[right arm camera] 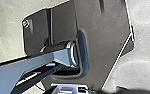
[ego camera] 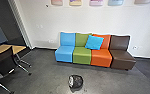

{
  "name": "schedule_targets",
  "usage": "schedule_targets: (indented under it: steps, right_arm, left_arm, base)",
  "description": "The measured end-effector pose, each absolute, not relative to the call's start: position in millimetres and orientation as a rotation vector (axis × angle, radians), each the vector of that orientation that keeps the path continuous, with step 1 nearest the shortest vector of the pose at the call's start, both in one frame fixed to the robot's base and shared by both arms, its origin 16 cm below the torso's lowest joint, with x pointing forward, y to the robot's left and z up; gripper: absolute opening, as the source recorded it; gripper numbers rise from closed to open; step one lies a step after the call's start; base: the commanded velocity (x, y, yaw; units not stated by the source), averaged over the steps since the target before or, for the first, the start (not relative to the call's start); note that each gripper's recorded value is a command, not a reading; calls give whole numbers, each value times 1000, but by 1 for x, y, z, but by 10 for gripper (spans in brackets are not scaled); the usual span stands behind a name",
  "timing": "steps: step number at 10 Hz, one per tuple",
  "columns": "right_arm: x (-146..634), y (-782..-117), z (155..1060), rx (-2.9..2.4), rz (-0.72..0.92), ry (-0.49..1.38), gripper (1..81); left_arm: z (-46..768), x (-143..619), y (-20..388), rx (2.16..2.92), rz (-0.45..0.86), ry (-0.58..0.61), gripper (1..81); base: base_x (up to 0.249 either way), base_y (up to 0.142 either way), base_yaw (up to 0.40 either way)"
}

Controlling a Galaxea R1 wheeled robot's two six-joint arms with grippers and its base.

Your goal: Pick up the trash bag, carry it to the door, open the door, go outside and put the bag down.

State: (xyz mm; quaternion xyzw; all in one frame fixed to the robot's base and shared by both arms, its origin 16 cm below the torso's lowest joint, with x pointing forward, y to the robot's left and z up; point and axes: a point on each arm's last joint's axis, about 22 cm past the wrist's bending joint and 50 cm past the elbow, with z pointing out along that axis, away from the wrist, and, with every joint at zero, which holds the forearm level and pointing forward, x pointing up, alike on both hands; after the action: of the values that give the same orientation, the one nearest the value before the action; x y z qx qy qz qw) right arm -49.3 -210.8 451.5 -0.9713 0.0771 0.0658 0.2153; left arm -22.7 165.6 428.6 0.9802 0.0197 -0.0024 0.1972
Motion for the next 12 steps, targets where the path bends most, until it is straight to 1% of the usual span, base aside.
schedule_targets:
  steps: [2,12]
  right_arm:
    - [-49,-211,452,-2693,183,213,811]
    - [-50,-204,452,-2684,184,213,811]
  left_arm:
    - [427,-23,170,2758,-8,53,811]
    - [426,-23,169,2759,-8,57,811]
  base:
    - [123,0,0]
    - [122,0,0]
